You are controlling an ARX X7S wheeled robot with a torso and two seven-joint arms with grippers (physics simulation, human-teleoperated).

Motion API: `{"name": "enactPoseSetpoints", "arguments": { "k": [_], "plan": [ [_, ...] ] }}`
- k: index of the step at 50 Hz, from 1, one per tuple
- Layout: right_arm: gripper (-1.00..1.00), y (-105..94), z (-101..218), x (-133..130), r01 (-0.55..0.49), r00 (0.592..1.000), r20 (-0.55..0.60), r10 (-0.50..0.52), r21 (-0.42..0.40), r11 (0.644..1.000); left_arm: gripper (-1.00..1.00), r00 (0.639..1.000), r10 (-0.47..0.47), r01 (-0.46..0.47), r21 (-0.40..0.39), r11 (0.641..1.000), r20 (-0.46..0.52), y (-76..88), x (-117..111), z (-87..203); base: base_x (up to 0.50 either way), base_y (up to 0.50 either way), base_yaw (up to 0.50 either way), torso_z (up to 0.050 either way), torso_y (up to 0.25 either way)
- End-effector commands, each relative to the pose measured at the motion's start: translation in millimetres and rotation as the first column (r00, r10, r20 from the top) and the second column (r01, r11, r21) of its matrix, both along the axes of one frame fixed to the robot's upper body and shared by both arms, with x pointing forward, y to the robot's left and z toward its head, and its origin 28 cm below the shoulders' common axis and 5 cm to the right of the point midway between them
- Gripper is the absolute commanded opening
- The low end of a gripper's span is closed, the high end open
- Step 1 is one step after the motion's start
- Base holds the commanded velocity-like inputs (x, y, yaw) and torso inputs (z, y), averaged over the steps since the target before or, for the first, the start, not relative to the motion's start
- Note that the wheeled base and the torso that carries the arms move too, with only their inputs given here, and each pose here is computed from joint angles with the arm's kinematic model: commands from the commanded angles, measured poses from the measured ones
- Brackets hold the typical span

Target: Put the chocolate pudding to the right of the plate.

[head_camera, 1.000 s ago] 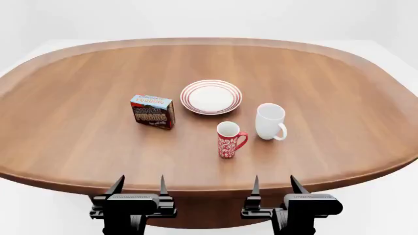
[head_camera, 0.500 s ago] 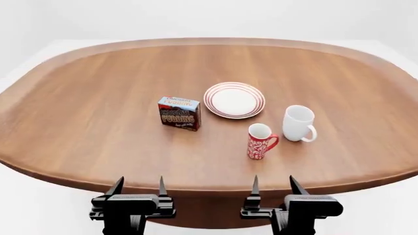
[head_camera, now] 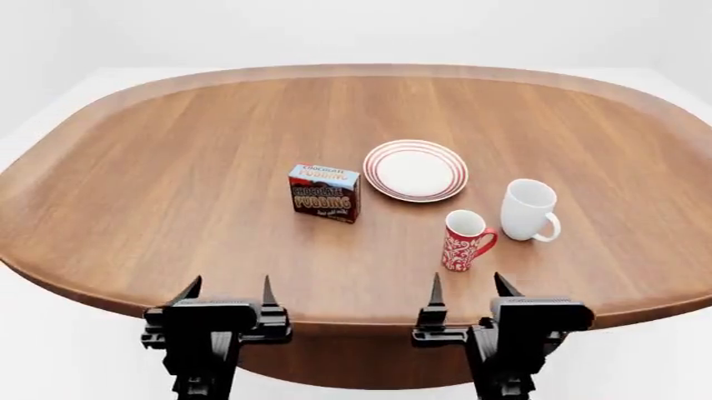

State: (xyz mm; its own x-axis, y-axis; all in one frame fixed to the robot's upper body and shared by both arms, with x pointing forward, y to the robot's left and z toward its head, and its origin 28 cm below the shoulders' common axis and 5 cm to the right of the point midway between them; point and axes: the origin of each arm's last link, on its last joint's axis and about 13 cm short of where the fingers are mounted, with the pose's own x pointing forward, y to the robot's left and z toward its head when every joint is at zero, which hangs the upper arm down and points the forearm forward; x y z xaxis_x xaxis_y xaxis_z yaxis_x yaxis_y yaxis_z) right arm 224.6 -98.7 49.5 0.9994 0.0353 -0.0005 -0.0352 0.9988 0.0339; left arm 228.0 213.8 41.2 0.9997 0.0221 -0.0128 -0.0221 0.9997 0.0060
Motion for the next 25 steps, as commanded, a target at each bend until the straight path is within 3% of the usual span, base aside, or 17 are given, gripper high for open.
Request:
{"name": "enactPoseSetpoints", "arguments": {
  "k": [1, 6, 15, 16, 25],
  "plan": [
    [1.00, -6.7, 77.4, 16.1, -0.086, 0.995, 0.043, 0.086, -0.005, 0.996, 1.00, 0.999, -0.021, 0.020, 0.017, 1.000, 0.039, 4.2, 18.4, 74.6, 0.00, 0.00, 0.00, 0.000, 0.000],
    [1.00, -6.9, 93.1, 21.4, -0.087, 0.993, 0.072, 0.090, -0.043, 0.995, 1.00, 0.997, -0.021, 0.020, 0.015, 1.000, 0.069, 4.1, 22.7, 93.8, 0.00, 0.00, 0.00, 0.000, 0.000],
    [1.00, -6.6, 94.4, 20.1, -0.104, 0.992, 0.072, 0.105, -0.027, 0.994, 1.00, 0.997, -0.028, 0.026, 0.027, 0.999, 0.077, 2.6, 23.3, 92.7, 0.00, 0.00, 0.00, 0.000, 0.000],
    [1.00, -6.9, 94.4, 18.4, -0.137, 0.988, 0.074, 0.138, -0.016, 0.990, 1.00, 0.997, -0.027, 0.025, 0.026, 0.999, 0.076, 2.8, 22.9, 92.0, 0.39, 0.00, 0.00, 0.000, 0.000],
    [1.00, -9.0, 92.4, 18.2, -0.124, 0.990, 0.073, 0.124, -0.005, 0.992, 1.00, 0.997, -0.021, 0.019, 0.032, 0.999, 0.078, 3.5, 23.4, 89.2, 0.50, 0.00, 0.00, 0.000, 0.000]
  ]
}}
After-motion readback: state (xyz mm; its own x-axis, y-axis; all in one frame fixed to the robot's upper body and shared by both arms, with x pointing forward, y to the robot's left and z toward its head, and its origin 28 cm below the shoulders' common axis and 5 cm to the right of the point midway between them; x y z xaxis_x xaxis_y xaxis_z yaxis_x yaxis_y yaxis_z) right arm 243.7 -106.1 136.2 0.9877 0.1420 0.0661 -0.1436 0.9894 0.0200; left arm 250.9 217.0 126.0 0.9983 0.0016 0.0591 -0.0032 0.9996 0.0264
